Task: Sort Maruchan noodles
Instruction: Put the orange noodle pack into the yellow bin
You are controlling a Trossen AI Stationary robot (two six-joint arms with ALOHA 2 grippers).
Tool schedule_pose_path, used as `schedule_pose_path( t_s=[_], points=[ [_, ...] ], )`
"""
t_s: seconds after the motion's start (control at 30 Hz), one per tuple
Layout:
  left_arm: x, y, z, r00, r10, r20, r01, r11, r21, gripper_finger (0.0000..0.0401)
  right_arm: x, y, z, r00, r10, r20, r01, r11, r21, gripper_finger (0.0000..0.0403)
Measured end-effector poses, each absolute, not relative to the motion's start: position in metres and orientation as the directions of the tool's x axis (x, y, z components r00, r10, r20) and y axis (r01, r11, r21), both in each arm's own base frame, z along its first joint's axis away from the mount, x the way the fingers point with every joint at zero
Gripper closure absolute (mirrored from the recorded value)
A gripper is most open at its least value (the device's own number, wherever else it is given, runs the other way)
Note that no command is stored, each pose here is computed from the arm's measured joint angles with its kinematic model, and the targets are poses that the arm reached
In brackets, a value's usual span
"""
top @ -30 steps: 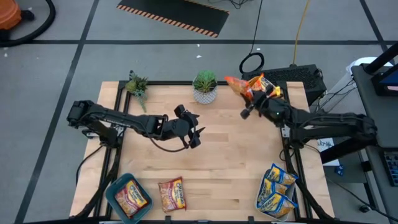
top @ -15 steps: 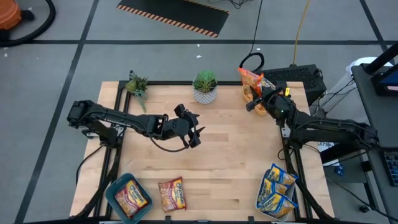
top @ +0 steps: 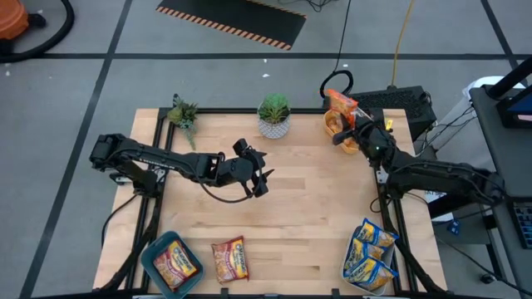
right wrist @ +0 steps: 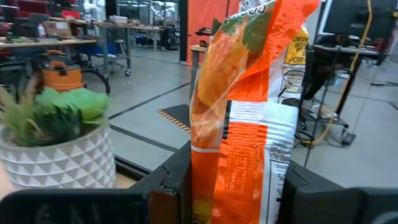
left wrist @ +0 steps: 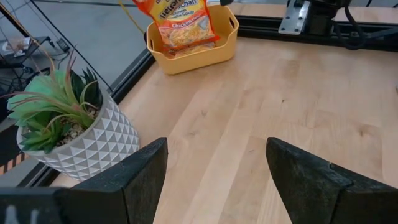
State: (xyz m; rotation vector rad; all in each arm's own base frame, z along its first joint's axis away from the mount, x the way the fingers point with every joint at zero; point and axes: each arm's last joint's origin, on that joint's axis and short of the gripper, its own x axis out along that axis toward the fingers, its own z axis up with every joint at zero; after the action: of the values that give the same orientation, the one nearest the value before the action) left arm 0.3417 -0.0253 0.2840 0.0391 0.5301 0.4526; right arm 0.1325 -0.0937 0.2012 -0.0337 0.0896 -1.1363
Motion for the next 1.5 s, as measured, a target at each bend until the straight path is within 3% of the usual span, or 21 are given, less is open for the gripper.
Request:
schedule_pose_path(
  t_s=[0.73,1.4,1.5],
  points=[
    [0.342,-0.025,0.284,0.767,0.427,-0.479,-0.407,0.901,0.151,0.0123,0.123,-0.098,0.181,0.369,-0.925,-0.093,0.928,0.373,-0.026,0.0287],
    [0.344,-0.027,0.286,0.795,0.385,-0.470,-0.377,0.919,0.115,0.0123,0.127,-0.102,0.170,0.359,-0.921,-0.154,0.926,0.372,-0.065,0.0287],
    [0.344,-0.027,0.286,0.794,0.385,-0.470,-0.377,0.919,0.115,0.0123,0.127,-0.104,0.170,0.403,-0.901,-0.162,0.909,0.414,-0.041,0.0287]
  ],
)
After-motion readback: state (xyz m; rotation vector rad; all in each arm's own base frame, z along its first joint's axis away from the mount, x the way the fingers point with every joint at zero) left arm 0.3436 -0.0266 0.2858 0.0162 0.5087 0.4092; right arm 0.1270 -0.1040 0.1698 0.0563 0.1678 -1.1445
